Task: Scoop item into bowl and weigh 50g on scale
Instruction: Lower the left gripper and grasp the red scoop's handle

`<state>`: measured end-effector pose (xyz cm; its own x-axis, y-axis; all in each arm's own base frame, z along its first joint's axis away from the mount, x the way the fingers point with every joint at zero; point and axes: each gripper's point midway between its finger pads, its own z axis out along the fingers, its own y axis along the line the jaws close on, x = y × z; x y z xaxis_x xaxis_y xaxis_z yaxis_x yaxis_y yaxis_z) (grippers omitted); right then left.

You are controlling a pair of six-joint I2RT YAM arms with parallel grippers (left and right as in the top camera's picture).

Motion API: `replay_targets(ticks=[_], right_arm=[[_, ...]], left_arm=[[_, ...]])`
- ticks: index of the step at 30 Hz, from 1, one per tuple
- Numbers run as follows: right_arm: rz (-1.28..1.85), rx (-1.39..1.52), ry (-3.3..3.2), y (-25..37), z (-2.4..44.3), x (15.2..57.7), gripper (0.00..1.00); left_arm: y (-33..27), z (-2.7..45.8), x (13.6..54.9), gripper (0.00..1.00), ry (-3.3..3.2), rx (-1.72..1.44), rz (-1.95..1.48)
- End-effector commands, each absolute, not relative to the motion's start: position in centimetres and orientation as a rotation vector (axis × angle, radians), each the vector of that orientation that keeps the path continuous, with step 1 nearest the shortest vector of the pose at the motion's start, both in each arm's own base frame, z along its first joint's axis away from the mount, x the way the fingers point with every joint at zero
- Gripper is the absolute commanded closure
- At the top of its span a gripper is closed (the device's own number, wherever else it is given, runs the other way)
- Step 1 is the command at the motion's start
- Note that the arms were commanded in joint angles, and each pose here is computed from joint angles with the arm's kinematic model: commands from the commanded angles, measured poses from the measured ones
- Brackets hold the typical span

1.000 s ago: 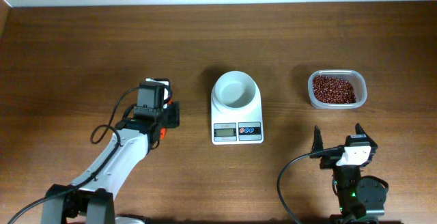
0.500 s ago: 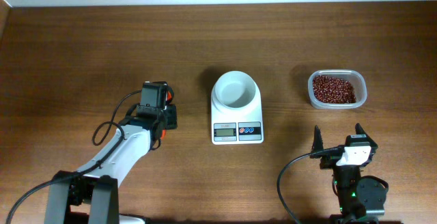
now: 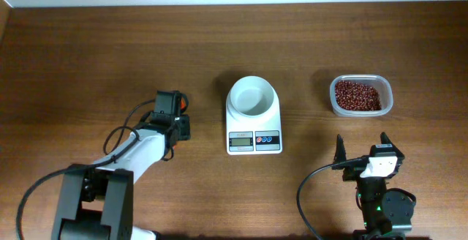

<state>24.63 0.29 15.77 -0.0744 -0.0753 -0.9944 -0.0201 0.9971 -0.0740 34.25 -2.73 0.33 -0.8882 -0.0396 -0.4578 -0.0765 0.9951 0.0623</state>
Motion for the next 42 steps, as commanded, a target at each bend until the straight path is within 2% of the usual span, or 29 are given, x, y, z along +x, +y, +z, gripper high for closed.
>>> replay_targets(ticks=[1,2,4,6,20,23,30,36,37,38,40,42], right_arm=[[-0.043,-0.069,1.649,0.2,15.5,24.6,0.01],[-0.043,-0.069,1.649,0.2,15.5,24.6,0.01],[-0.043,-0.069,1.649,0.2,15.5,24.6,0.01],[-0.043,-0.069,1.649,0.2,15.5,24.6,0.01],[-0.043,-0.069,1.649,0.2,15.5,24.6,0.01],[-0.043,-0.069,1.649,0.2,15.5,24.6,0.01],[-0.043,-0.069,1.649,0.2,15.5,24.6,0.01],[-0.043,-0.069,1.649,0.2,15.5,24.6,0.01],[-0.043,-0.069,1.649,0.2,15.5,24.6,0.01],[-0.043,-0.069,1.649,0.2,15.5,24.6,0.01],[-0.043,-0.069,1.649,0.2,15.5,24.6,0.01],[-0.043,-0.069,1.649,0.2,15.5,24.6,0.01]], left_arm=[[-3.4,0.0,34.6,0.51,2.679,-0.094,0.042],[-3.7,0.0,34.6,0.53,2.683,-0.089,0.019],[-3.8,-0.1,34.5,0.66,2.686,-0.086,0.013],[-3.8,0.0,34.5,0.69,2.685,-0.086,0.013],[-3.8,5.6,34.7,0.67,2.584,-0.090,-0.012],[-3.9,7.8,35.2,0.70,2.606,-0.088,-0.007],[-4.0,15.9,35.8,0.70,2.650,-0.082,0.005],[-3.9,13.2,35.6,0.72,2.742,-0.079,0.033],[-4.0,12.4,36.0,0.78,2.753,-0.079,0.036],[-4.0,12.1,36.3,0.90,2.753,-0.079,0.035],[-4.1,12.0,36.6,1.00,2.744,-0.080,0.034],[-4.1,12.2,37.2,1.00,2.722,-0.089,0.027]])
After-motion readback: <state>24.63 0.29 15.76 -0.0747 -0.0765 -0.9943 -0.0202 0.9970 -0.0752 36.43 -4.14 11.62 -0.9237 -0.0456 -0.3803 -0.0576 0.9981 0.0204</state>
